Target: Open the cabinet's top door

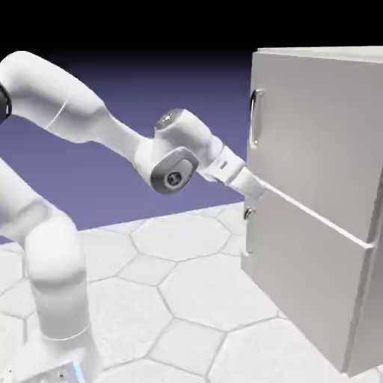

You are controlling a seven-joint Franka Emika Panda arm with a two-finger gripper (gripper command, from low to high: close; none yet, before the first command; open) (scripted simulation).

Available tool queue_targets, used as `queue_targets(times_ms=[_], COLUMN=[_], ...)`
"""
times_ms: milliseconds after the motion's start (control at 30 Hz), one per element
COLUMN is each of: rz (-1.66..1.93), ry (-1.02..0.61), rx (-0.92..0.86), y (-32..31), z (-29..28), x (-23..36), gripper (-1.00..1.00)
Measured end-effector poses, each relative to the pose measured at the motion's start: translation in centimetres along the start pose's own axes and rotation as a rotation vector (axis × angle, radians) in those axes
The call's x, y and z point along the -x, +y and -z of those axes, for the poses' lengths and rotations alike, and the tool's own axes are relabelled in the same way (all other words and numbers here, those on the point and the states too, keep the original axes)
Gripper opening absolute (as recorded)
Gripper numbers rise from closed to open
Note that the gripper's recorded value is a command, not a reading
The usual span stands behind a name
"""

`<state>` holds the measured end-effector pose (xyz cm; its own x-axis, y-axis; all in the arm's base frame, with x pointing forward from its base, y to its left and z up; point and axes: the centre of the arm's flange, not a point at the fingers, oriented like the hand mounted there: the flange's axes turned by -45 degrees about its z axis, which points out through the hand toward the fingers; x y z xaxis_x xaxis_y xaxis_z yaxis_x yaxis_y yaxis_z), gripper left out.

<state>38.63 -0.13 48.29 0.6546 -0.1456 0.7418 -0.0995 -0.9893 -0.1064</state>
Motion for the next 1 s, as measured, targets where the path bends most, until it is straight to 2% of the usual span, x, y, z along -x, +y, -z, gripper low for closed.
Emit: queue_targets(times_ms=[467,733,1000], rz=[-0.960,-1.440,-1.865], ry=[0.250,0.340,0.356], rx=[-0.110,-0.281,-0.502], y=[-0.8,-3.5,-7.4], z=[9.6,13.3,14.6], x=[-5.4,-6.2,-5.9], gripper=[0.00,0.00,0.00])
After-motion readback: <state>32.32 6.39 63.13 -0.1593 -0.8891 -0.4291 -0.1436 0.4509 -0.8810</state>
